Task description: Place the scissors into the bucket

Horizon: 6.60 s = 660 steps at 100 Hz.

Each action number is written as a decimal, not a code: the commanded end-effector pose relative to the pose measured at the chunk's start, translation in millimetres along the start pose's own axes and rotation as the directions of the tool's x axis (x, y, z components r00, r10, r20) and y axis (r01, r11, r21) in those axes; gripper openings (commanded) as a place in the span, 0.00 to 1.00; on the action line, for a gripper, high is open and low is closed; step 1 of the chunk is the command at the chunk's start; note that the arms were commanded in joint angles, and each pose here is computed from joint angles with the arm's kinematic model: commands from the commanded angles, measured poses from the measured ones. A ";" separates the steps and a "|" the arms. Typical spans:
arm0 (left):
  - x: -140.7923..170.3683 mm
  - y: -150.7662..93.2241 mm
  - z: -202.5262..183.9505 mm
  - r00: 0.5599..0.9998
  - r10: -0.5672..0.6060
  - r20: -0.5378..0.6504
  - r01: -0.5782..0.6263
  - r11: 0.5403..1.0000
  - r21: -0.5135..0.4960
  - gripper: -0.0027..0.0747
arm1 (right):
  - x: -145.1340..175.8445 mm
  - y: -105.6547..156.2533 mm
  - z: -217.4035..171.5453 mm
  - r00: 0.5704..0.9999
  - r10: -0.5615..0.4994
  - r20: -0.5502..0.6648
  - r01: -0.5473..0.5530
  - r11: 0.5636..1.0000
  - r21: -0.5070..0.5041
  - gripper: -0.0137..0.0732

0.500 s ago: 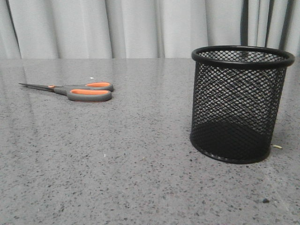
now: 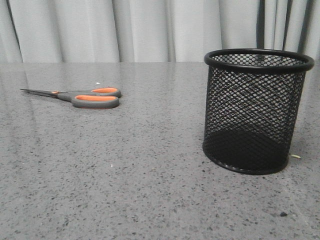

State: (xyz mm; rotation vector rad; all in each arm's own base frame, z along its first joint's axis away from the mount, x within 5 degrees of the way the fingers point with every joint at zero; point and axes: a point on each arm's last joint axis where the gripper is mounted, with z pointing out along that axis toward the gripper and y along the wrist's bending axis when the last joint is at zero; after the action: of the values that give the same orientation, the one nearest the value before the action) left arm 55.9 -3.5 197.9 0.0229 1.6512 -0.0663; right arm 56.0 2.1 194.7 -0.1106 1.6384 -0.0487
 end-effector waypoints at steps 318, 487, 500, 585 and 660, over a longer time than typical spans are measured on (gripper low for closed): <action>-209.5 -54.0 116.8 0.818 0.347 -0.459 0.021 0.779 0.627 0.53 | -198.9 18.2 91.2 0.837 0.114 -0.535 -0.339 0.876 -0.344 0.62; -108.3 -106.2 329.4 0.223 0.950 0.217 -0.372 -0.123 0.920 0.53 | -199.4 29.4 88.2 0.851 0.039 -0.523 -0.299 0.856 -0.422 0.62; -104.8 -106.0 326.0 0.226 0.950 0.216 -0.321 -0.137 0.937 0.54 | -199.4 29.4 88.2 0.851 0.039 -0.523 -0.299 0.856 -0.422 0.62; -90.3 -107.8 320.2 0.260 0.953 0.154 -0.173 -0.111 0.979 0.26 | -198.6 29.8 87.4 0.846 0.032 -0.532 -0.301 0.853 -0.426 0.62; -108.9 -106.7 312.6 0.264 0.954 0.140 -0.215 -0.084 0.973 0.03 | -198.6 29.8 87.4 0.846 0.032 -0.532 -0.301 0.853 -0.426 0.62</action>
State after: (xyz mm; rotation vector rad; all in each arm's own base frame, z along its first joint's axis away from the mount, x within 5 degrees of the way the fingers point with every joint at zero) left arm 385.7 -123.1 254.8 2.1588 1.8538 -0.1827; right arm 152.9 54.5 368.1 -0.3831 2.2419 0.5370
